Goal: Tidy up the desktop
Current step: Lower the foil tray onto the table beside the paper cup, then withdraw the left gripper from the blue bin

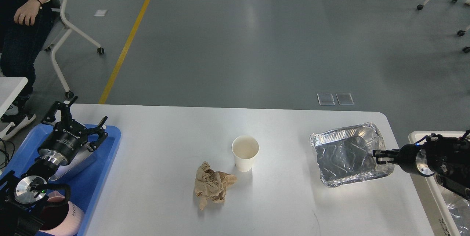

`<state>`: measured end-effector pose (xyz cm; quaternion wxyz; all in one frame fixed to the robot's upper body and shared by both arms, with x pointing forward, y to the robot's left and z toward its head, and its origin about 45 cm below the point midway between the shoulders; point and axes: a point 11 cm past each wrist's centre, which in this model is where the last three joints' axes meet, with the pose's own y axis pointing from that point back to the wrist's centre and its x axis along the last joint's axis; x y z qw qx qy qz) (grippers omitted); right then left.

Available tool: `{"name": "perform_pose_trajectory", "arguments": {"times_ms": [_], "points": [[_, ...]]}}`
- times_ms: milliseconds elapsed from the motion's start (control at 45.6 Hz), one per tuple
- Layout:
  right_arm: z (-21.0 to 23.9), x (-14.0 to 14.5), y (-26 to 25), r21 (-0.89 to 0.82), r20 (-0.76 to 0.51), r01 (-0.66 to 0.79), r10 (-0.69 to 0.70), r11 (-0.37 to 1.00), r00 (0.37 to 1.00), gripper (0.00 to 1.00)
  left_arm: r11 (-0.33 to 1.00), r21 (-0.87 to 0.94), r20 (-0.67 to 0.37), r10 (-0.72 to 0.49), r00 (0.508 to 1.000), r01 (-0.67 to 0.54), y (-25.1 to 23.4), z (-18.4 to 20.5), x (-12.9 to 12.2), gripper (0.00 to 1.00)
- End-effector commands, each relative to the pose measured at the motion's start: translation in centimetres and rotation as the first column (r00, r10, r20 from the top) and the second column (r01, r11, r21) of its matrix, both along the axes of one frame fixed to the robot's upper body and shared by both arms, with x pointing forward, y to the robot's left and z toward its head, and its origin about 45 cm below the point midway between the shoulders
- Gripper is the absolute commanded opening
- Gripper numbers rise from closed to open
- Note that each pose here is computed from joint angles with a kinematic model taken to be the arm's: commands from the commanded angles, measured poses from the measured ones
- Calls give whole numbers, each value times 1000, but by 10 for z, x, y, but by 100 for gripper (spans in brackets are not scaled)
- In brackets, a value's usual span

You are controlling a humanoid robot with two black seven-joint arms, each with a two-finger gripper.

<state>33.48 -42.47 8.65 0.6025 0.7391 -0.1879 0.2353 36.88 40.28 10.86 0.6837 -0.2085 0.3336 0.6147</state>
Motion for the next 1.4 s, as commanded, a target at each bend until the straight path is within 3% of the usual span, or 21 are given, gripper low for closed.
{"name": "perform_pose_trajectory", "arguments": {"times_ms": [0,351,1097,1382], "points": [[7,2,-3,-15,-51,-10,9,1000,999,0,999,26,-7,-20,1000,20,-3,-1,0,97],[12,-2,37,84,-212,-46,63,995,975,0,998,58,-20,-33,999,34,0,-2,-2,97],[12,26,96,95,-191,-68,86,993,978,0,995,95,-44,-31,999,35,2,-5,-3,97],[13,27,93,94,-188,-61,78,994,979,0,989,109,80,90,993,-98,24,10,-3,97]]}}
